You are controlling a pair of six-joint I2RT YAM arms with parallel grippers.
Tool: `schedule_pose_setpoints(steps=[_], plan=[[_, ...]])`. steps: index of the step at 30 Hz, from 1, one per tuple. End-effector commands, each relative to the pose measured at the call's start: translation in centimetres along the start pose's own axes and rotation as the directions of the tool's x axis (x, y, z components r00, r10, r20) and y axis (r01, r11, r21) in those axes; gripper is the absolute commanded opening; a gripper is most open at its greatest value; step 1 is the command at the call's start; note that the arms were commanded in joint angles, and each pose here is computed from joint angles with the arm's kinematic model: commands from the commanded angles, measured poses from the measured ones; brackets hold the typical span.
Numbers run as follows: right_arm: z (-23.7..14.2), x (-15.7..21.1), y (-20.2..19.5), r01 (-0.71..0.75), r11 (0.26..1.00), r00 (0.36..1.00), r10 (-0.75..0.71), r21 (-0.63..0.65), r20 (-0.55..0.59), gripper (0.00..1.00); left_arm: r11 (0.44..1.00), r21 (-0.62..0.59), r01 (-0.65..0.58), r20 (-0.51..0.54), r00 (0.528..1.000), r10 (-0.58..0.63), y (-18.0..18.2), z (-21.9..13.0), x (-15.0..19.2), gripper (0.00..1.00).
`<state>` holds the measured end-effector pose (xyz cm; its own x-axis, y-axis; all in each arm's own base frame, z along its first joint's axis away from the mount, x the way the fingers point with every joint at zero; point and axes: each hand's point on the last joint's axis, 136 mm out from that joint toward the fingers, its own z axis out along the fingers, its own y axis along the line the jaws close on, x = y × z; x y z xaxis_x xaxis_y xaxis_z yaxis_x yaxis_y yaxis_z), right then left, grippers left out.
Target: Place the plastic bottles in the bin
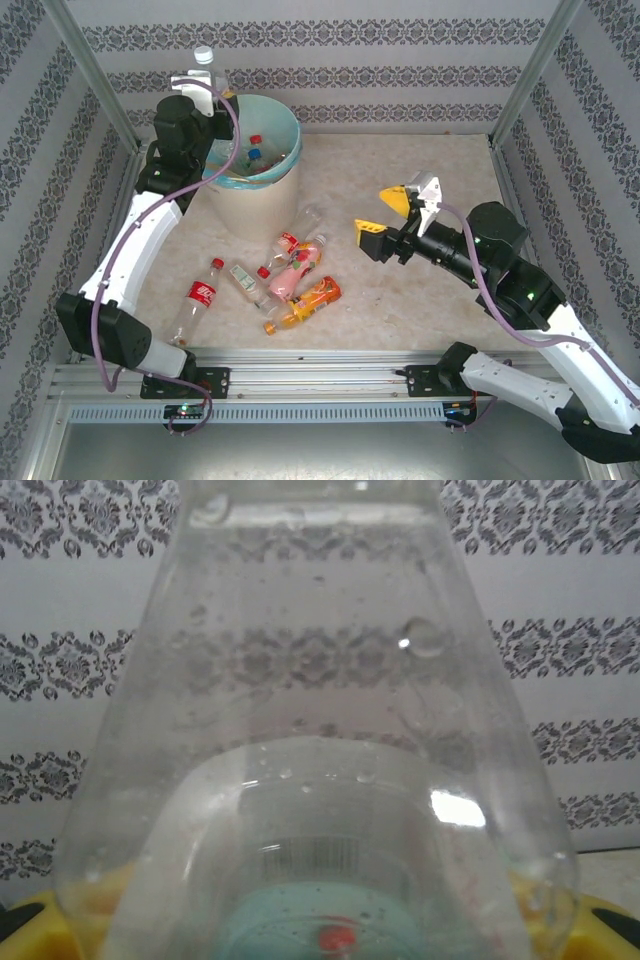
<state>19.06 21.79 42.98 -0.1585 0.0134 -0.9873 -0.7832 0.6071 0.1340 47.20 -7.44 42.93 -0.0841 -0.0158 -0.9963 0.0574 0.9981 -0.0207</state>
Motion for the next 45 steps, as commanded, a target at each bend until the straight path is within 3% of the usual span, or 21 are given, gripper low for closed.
schedule_pose_setpoints(steps=[1, 11, 23, 27, 32, 35, 45], plan=[[0.1, -0.5, 0.2, 0.007, 1.000, 1.000, -0.007, -0.005, -0.002, 0.80, 1.000, 0.004, 0.013, 0.032, 0.999, -0.013, 0.0, 1.0, 0.2, 0.53], [-0.1, -0.2, 0.1, -0.041, 0.999, 0.999, 0.041, 0.002, 0.000, 0.79, 0.999, -0.026, -0.027, -0.063, 0.998, 0.026, 0.9, 2.5, 3.4, 0.55], [0.2, -0.4, 0.1, -0.041, 0.999, 0.999, 0.041, -0.002, -0.005, 0.79, 1.000, -0.028, 0.004, -0.126, 0.992, -0.008, 1.5, 3.1, 5.9, 0.61], [0.6, -0.2, 0.0, -0.041, 0.999, 0.999, 0.041, 0.001, -0.012, 0.80, 1.000, -0.028, 0.006, -0.123, 0.992, -0.009, 1.8, 2.8, 6.0, 0.66], [1.0, -0.2, 0.2, -0.045, 0.999, 0.999, 0.045, -0.011, -0.018, 0.80, 1.000, -0.016, 0.018, -0.111, 0.994, -0.020, 1.8, 2.5, 5.4, 0.82], [1.1, 0.0, 0.1, -0.045, 0.999, 0.999, 0.045, -0.007, -0.020, 0.80, 1.000, 0.000, 0.026, -0.099, 0.995, -0.026, 1.7, 2.3, 4.9, 0.87], [1.1, 0.4, 0.1, -0.039, 0.999, 0.999, 0.039, -0.012, -0.029, 0.80, 0.999, 0.008, 0.032, -0.095, 0.995, -0.031, 1.6, 1.7, 4.0, 0.86]])
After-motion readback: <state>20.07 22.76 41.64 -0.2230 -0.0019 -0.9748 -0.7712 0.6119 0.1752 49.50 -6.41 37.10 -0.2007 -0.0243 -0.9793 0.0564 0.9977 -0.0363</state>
